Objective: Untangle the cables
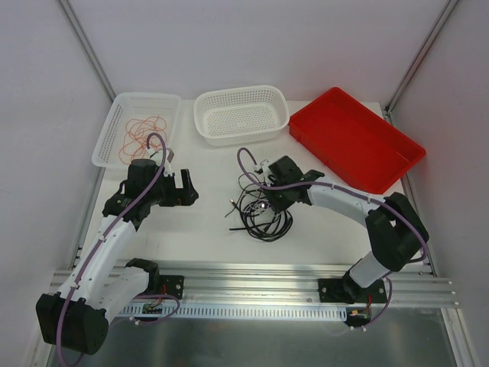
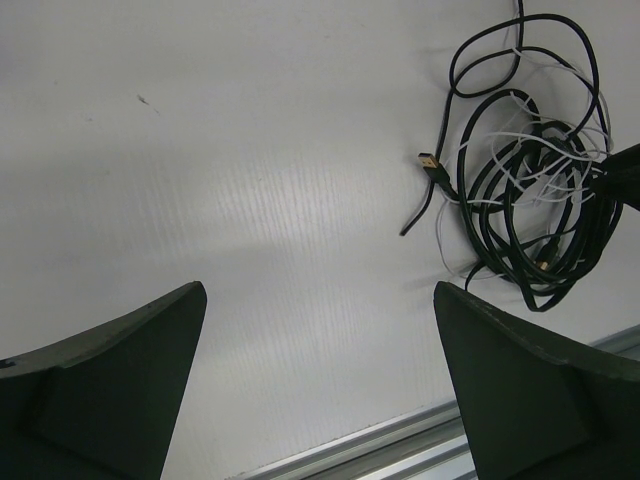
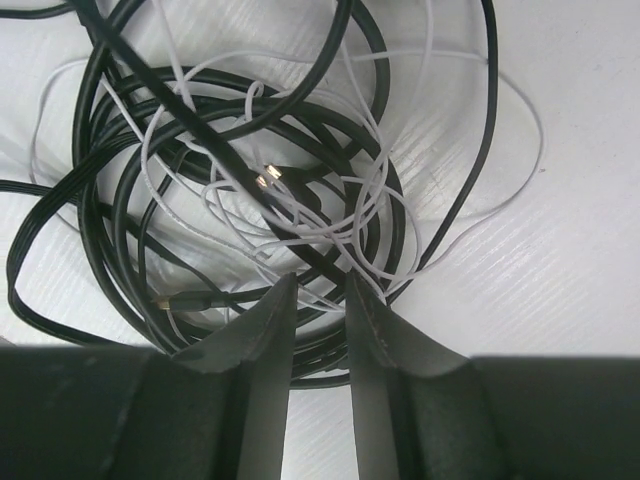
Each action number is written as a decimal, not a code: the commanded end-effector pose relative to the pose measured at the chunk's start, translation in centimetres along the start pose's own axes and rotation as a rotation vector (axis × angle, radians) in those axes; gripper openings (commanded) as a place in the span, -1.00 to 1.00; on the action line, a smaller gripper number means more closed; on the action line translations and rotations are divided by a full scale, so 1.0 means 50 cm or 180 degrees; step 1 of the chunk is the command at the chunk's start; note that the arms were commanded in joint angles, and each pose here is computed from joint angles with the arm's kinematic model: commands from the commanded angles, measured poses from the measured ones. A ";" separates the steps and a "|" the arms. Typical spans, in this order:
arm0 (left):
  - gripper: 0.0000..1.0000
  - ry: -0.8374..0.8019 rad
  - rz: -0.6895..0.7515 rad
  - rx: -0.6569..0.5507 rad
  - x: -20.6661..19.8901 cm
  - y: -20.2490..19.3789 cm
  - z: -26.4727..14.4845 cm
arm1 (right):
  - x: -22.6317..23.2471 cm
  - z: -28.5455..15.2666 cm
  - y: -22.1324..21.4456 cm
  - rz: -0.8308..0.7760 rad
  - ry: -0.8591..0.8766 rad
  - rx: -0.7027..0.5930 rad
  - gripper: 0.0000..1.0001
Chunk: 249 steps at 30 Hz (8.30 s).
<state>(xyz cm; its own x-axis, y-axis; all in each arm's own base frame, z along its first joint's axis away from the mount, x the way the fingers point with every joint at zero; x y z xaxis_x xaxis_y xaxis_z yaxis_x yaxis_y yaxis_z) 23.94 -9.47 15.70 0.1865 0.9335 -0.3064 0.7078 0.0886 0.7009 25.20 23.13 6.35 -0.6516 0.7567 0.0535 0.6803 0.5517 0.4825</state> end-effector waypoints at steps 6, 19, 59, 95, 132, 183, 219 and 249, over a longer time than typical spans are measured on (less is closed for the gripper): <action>0.98 -0.0132 0.0085 -0.0020 -0.012 0.005 0.003 | 0.019 -0.085 0.064 -0.0130 0.0149 -0.0442 -0.42; 0.98 -0.0135 0.0088 -0.0010 -0.011 0.004 0.004 | 0.038 -0.030 0.030 -0.0225 0.0350 -0.0129 -0.43; 0.99 -0.0185 0.0081 0.0055 -0.015 -0.002 0.009 | 0.049 -0.760 0.325 -0.0186 -0.0034 -0.3239 -0.99; 0.98 -0.0230 0.0072 0.0099 -0.019 -0.007 0.012 | -0.437 -0.934 0.343 0.1367 -0.2608 -0.3867 -0.99; 0.98 -0.0309 0.0046 0.0304 -0.023 -0.025 0.032 | -0.702 -0.218 0.230 0.2589 -0.1462 -0.1740 0.14; 0.98 -0.0166 0.0101 0.0218 -0.008 -0.019 0.023 | 0.035 0.005 0.000 0.1104 -0.0393 -0.0443 -0.60; 0.98 -0.0185 0.0116 0.0178 -0.011 -0.014 0.019 | 0.087 -0.802 0.450 0.0160 0.0121 -0.3572 -0.99; 0.98 -0.0263 0.0096 0.0210 -0.018 -0.020 0.018 | -0.101 -0.140 -0.044 0.1602 -0.1297 -0.0469 -0.27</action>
<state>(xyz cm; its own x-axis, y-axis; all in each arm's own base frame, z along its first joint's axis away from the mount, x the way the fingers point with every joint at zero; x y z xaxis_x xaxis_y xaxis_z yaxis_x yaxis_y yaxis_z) 23.68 -10.53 14.47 0.2313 0.9117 -0.3394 0.7546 0.0521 0.6541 22.99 14.67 8.64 -0.0755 0.9964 -0.0388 0.8305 0.0844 0.5506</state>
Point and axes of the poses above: each gripper's point midway between its finger pads, its own z axis out along the fingers, its own x axis along the line the jaws close on, y = z × x, the point moved 1 cm from there along -z, back along the fingers, and after that the axes turned 2 degrees about z, right-handed, at the moved point
